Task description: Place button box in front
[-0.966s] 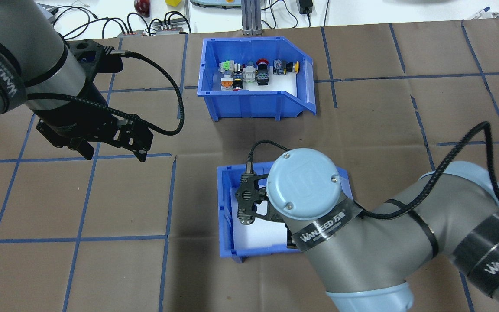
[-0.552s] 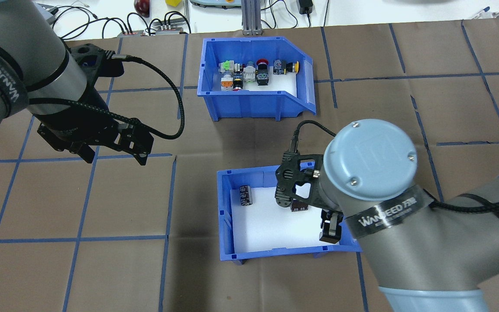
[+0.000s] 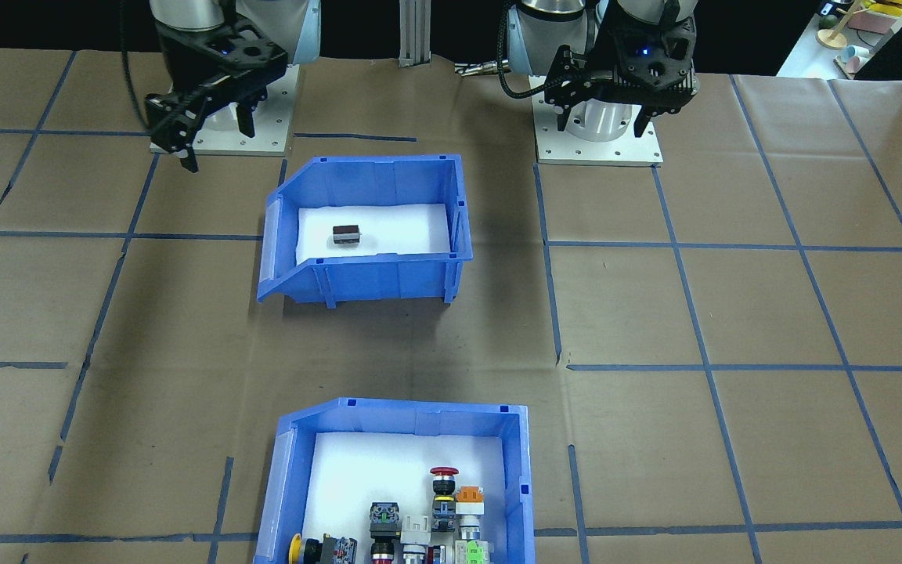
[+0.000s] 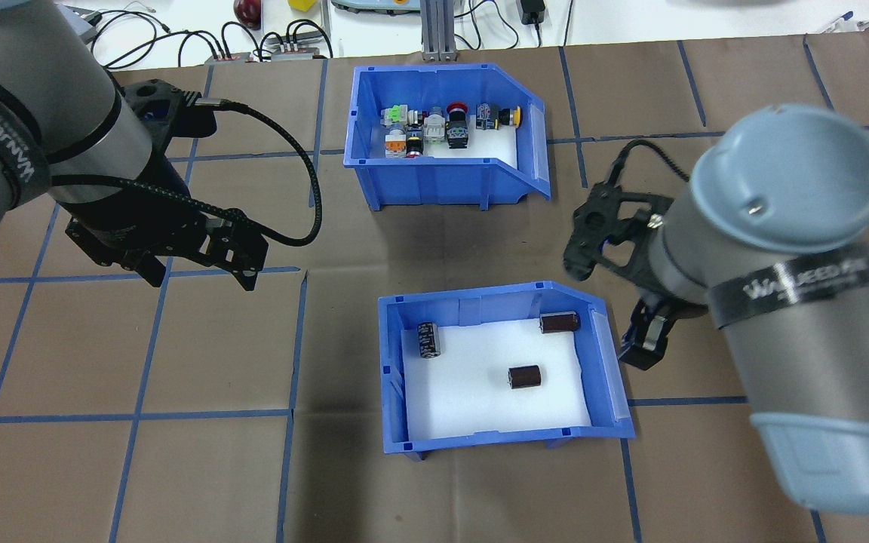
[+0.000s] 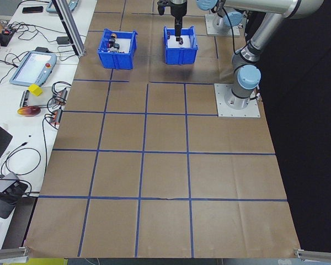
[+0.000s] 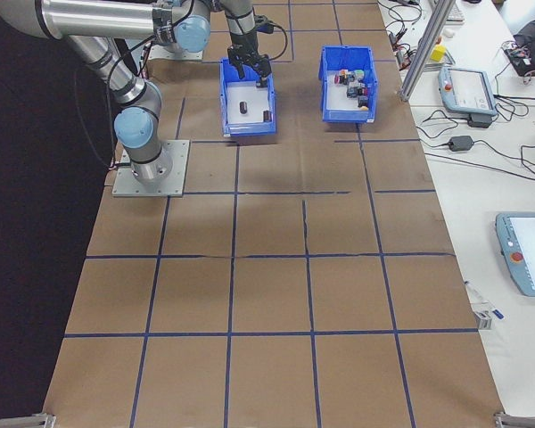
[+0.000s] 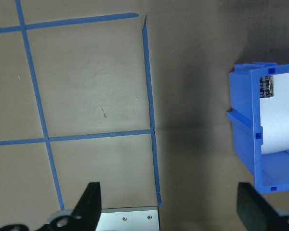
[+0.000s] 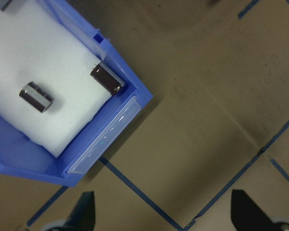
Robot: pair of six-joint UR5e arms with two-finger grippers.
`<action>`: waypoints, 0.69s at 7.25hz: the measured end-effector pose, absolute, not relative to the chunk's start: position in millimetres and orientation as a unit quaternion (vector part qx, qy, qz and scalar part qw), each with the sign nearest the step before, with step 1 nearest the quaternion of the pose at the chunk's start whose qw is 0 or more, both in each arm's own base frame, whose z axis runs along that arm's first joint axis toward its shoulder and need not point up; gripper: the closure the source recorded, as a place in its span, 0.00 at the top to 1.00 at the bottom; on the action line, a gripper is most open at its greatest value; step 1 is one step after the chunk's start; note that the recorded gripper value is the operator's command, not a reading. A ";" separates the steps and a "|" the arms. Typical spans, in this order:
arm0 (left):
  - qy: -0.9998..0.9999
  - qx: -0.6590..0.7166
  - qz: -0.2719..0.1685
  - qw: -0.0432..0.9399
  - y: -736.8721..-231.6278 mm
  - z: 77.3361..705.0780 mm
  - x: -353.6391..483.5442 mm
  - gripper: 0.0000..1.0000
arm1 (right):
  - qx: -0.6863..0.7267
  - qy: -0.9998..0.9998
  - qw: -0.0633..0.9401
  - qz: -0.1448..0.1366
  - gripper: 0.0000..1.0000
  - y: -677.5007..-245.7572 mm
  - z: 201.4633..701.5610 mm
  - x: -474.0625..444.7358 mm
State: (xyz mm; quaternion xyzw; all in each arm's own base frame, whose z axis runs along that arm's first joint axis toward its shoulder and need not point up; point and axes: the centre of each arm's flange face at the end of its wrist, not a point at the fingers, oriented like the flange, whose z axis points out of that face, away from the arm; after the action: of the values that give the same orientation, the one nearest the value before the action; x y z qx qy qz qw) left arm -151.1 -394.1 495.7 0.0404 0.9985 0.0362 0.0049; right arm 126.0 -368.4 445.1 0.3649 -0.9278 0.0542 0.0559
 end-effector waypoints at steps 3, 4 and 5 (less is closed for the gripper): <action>0.998 0.041 0.039 0.005 -393.3 493.7 -151.0 0.99 | 0.174 -0.984 0.019 0.043 1.00 -421.4 473.3 110.7; 0.998 0.041 0.043 0.004 -392.3 489.0 -151.4 0.99 | 0.118 -0.992 0.014 0.036 1.00 -442.6 485.8 109.3; 0.998 0.041 0.047 0.003 -390.3 482.9 -151.6 0.99 | 0.071 -0.997 0.011 0.029 1.00 -462.5 491.8 108.4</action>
State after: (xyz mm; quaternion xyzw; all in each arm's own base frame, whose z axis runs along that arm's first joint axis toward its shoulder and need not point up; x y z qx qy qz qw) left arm -151.6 -390.3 482.9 0.0408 0.9981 0.0470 0.0032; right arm 108.4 -462.5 491.8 0.0706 -0.9970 0.0286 0.0107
